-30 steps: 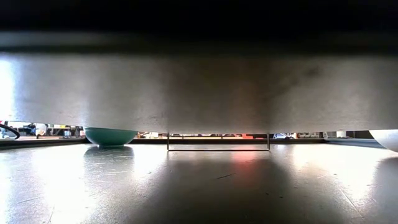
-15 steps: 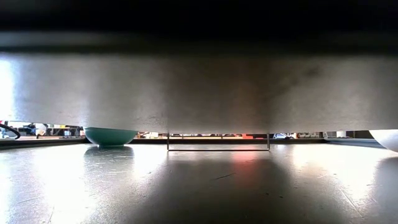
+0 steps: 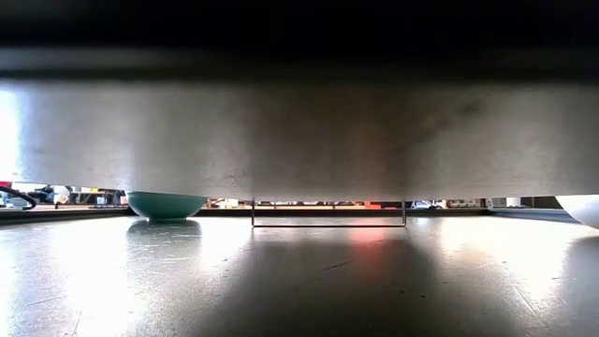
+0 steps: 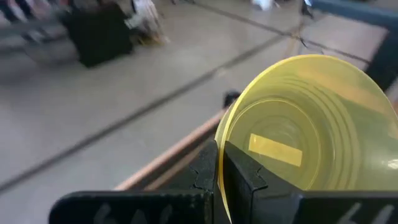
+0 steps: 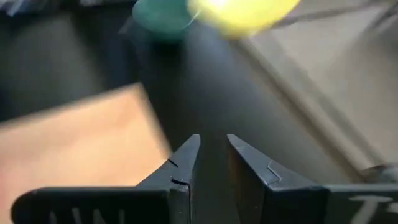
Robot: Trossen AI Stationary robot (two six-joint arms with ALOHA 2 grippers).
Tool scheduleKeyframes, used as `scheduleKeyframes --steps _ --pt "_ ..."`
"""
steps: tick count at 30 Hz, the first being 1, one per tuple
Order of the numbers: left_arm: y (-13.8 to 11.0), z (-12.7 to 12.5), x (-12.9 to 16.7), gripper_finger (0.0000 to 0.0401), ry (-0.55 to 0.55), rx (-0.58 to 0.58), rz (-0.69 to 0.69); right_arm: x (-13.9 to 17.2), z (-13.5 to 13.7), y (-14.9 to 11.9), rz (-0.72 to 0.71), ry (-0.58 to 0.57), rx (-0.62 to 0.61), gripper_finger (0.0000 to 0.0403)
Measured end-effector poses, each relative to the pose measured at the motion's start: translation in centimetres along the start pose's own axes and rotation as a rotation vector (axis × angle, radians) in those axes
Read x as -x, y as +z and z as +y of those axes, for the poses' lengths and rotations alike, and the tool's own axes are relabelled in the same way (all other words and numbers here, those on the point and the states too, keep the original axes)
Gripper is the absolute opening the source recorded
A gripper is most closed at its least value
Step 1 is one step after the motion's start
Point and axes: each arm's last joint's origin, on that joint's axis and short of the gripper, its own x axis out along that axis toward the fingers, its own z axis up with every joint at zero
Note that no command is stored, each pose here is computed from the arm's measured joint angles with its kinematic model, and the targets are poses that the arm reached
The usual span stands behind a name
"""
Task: Place and stack bowls onto a shelf
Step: Stack the small yellow bowl on top of the small green bowl on the shelf
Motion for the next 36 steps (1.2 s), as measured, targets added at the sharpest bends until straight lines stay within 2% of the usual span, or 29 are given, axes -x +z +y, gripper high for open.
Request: scheduleKeyframes --steps 3,8,12,18,26,30,36 --pt "0.1 -0.7 -0.5 0.0000 0.025 0.008 -0.051 0.7 -0.5 1.6 -0.095 -0.079 -0.005 0.0063" --pt "0.2 -2.0 -1.9 0.0000 0.004 0.040 -0.148 1.2 -1.5 3.5 -0.173 -0.112 -0.036 0.0063" --pt "0.1 -2.9 -2.8 0.0000 -0.026 0.063 -0.195 1.1 -2.9 4.3 -0.184 -0.173 -0.078 0.0076" --pt "-0.3 -3.6 -3.8 0.0000 -0.033 0.080 -0.220 1.0 -4.8 5.3 -0.199 -0.228 -0.128 0.0121" --pt "-0.8 -4.2 -4.9 0.0000 -0.037 0.109 -0.254 0.0 -4.8 6.1 -0.215 -0.153 -0.169 0.0172" --pt "-0.8 -4.3 -4.9 0.0000 -0.038 0.109 -0.254 -1.2 -4.6 6.2 -0.187 -0.170 -0.160 0.0182" --pt "-1.0 -4.4 -4.8 0.0000 -0.041 0.101 -0.247 -2.8 -5.1 6.2 -0.159 -0.290 -0.147 0.0180"
